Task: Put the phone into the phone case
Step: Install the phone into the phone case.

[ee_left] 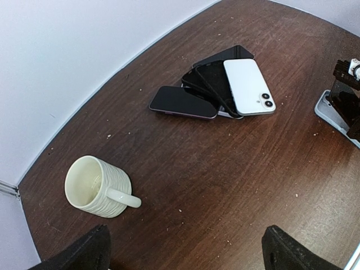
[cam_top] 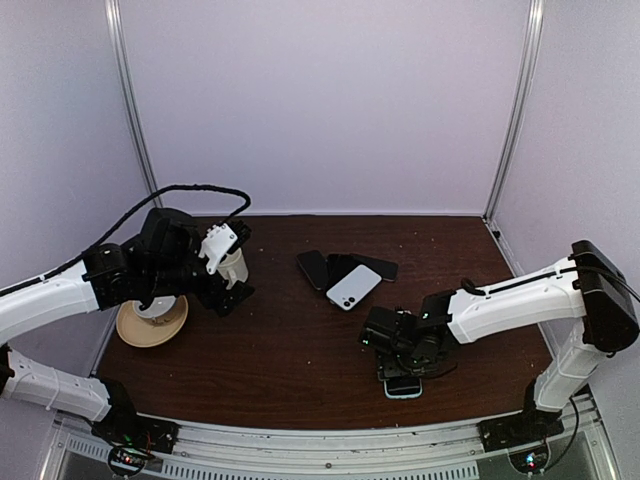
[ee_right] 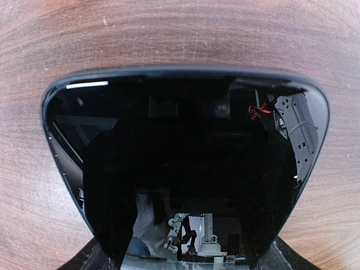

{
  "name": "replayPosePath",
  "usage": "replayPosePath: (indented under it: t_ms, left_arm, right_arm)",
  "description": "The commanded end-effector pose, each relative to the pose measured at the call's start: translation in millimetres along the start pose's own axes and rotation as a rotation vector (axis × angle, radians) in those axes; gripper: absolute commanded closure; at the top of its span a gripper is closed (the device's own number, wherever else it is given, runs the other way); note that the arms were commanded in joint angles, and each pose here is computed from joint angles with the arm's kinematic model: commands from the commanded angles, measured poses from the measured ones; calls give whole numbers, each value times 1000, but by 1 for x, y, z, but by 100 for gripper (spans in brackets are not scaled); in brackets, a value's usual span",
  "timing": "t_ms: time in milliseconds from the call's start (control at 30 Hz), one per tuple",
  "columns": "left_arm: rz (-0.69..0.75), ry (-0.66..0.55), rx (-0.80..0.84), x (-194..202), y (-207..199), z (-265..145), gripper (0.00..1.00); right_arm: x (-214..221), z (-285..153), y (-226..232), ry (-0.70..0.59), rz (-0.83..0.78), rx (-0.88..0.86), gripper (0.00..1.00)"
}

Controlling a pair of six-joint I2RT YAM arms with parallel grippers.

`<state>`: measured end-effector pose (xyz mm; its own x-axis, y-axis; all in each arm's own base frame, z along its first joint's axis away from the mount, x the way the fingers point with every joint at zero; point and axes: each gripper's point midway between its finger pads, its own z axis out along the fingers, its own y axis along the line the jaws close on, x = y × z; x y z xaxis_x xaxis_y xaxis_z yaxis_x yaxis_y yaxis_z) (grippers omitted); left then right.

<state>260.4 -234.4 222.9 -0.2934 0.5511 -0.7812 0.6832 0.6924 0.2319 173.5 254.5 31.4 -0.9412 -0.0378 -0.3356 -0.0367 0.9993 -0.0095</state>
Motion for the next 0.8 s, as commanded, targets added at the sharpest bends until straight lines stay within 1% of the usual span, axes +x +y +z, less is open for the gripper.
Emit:
replayPosePath:
  t_ms: [0, 100, 133, 367, 633, 767]
  left_arm:
    - [-3, -35, -15, -9, 5, 1, 2]
    - [-4, -39, -10, -9, 4, 0, 3]
    - [-5, -40, -15, -9, 5, 0, 2]
    - [-7, -42, -5, -10, 3, 0, 2]
    - [-5, -43, -10, -10, 4, -1, 3]
    - [-5, -42, -8, -10, 3, 0, 2]
  right_arm:
    - [14, 10, 10, 61, 8, -31, 45]
    - [15, 11, 9, 62, 4, -24, 36]
    - [16, 12, 7, 66, 4, -19, 35]
    - [15, 12, 4, 67, -5, -9, 29]
    - [12, 11, 4, 63, -13, -6, 15]
    - [11, 10, 2, 62, -13, -2, 14]
